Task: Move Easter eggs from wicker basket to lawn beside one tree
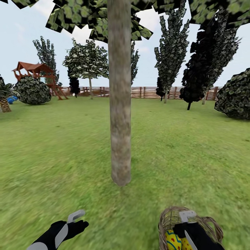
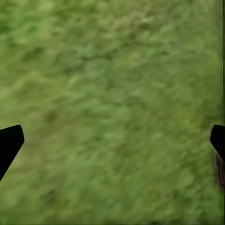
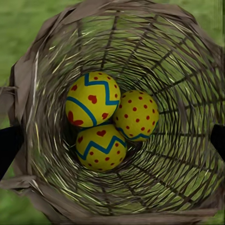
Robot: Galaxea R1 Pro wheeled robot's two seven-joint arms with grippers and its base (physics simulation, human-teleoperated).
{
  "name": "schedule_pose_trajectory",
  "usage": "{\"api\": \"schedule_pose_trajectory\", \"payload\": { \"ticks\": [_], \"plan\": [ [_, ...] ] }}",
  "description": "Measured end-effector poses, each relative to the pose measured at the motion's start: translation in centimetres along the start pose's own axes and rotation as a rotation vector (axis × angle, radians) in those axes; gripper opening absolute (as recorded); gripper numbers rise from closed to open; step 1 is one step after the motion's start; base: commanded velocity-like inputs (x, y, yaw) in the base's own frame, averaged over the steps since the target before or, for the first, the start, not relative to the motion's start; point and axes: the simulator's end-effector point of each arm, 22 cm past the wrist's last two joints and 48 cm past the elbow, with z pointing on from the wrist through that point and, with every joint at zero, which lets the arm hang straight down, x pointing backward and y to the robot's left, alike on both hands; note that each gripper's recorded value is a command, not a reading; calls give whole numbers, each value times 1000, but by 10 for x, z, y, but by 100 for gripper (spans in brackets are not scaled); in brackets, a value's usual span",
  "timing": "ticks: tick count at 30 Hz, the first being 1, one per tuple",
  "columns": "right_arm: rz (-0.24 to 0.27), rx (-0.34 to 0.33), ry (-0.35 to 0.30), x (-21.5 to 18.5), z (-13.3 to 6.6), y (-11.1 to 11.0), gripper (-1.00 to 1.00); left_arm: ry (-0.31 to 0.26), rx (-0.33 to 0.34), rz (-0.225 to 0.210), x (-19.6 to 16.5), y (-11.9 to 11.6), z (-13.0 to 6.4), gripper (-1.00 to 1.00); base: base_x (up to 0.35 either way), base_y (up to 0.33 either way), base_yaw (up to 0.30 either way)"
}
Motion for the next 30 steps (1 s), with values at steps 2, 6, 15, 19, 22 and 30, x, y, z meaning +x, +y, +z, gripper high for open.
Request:
{"api": "schedule_pose_trajectory", "payload": {
  "ticks": [2,6,15,19,22,30],
  "plan": [
    [0,0,0,-1,-1,0,100,0,0,0,-1,-1,-2,100,0,0,-104],
    [-2,-1,1,-1,-1,1,100,-2,1,0,-2,-1,-2,100,0,0,-26],
    [-2,0,1,-1,-1,0,100,-2,0,-1,-2,-1,-2,100,0,0,-1],
    [0,1,1,-1,-1,-1,100,-3,1,-1,-2,-1,-2,100,0,0,0],
    [0,1,1,-1,-1,-1,100,-4,1,-1,-2,-1,-2,100,0,0,0],
    [1,2,1,-1,-1,-2,100,-5,1,-1,-3,0,-2,100,0,0,0]
  ]
}}
